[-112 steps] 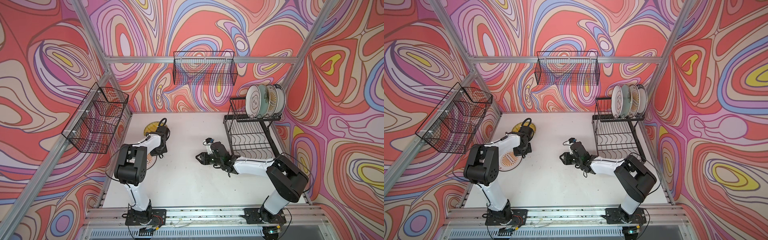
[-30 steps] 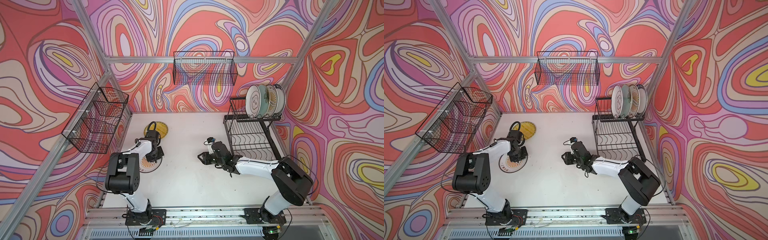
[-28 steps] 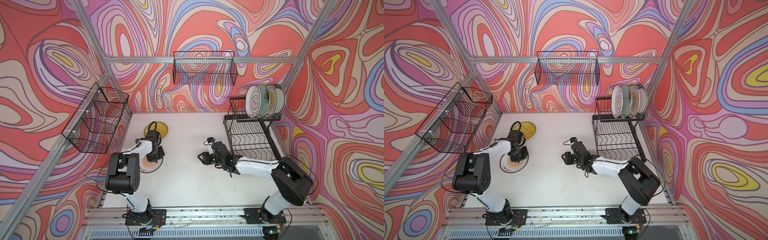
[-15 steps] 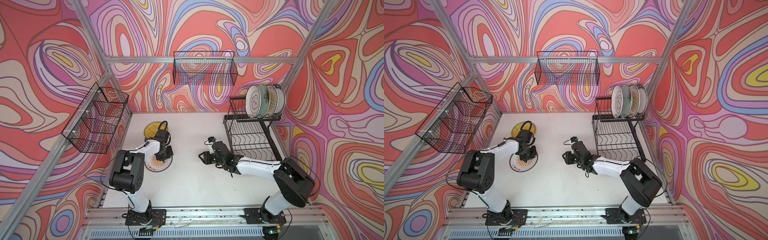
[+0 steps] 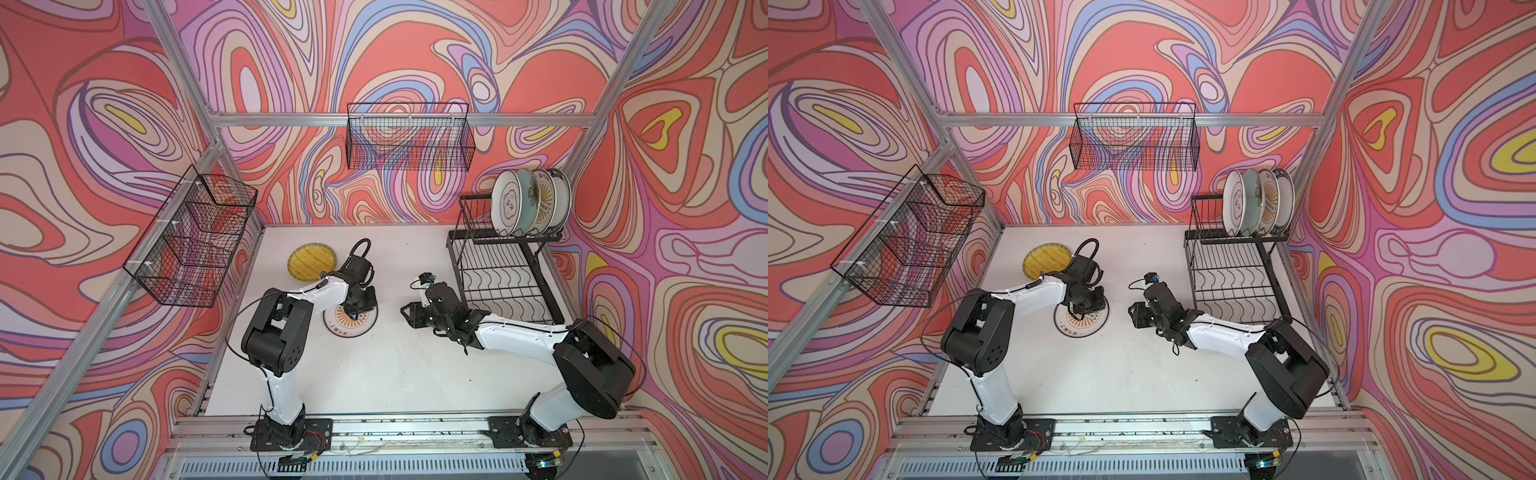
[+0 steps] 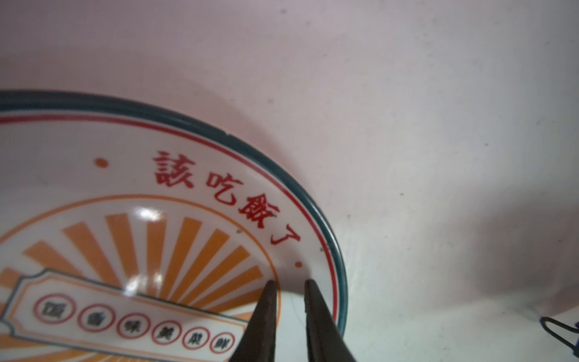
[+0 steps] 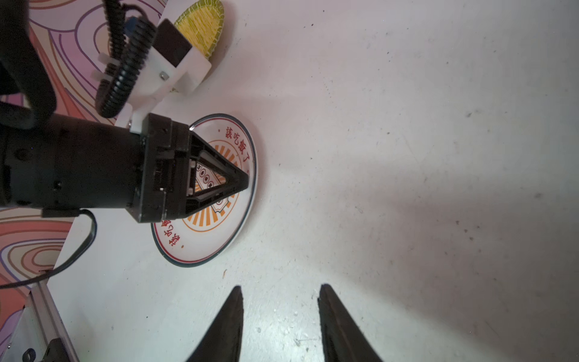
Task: Load plates into a dish rack
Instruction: Move the plate at the center of the table.
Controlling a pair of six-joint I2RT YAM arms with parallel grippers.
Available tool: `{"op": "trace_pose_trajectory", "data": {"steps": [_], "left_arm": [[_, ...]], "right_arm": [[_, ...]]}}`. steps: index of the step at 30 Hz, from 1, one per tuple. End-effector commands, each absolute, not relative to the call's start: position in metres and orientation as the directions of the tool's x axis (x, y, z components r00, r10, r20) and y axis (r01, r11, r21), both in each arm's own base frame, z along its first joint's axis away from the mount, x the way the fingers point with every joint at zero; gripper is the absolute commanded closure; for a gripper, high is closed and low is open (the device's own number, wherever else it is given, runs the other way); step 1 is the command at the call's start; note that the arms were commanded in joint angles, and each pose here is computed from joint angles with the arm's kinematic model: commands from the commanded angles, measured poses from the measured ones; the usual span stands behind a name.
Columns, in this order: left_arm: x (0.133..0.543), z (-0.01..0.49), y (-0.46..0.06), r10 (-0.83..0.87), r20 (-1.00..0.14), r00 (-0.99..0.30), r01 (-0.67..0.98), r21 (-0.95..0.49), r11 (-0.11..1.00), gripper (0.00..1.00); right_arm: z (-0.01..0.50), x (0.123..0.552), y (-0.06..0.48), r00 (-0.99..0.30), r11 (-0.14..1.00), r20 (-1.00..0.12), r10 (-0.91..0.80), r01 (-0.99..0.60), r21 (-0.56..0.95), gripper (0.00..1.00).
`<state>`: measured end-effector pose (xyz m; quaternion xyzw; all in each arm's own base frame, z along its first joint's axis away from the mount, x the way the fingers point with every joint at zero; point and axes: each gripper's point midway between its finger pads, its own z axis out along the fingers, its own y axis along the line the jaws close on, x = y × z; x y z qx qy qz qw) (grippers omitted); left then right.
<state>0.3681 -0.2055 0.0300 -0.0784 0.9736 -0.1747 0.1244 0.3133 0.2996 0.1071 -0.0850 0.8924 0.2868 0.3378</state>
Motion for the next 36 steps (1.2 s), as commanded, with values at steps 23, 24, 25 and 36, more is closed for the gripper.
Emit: {"op": "trace_pose_trajectory", "data": {"steps": [23, 24, 25, 36], "left_arm": [[0.340, 0.120, -0.166, -0.181, -0.466, -0.866, -0.076, -0.235, 0.969, 0.76], [0.336, 0.124, -0.161, -0.179, -0.482, -0.858, -0.076, -0.226, 0.971, 0.76], [0.334, 0.127, -0.157, -0.180, -0.495, -0.850, -0.076, -0.223, 0.972, 0.75], [0.304, 0.143, -0.129, -0.164, -0.585, -0.795, -0.039, -0.220, 0.975, 0.69]], "right_arm": [[0.078, 0.323, 0.289, -0.825, 0.809, -0.554, 0.113, -0.247, 0.533, 0.55], [0.075, 0.324, 0.292, -0.829, 0.803, -0.547, 0.116, -0.245, 0.543, 0.55], [0.074, 0.325, 0.295, -0.834, 0.796, -0.539, 0.119, -0.244, 0.554, 0.55], [0.052, 0.332, 0.324, -0.874, 0.733, -0.468, 0.129, -0.233, 0.639, 0.55]]}}
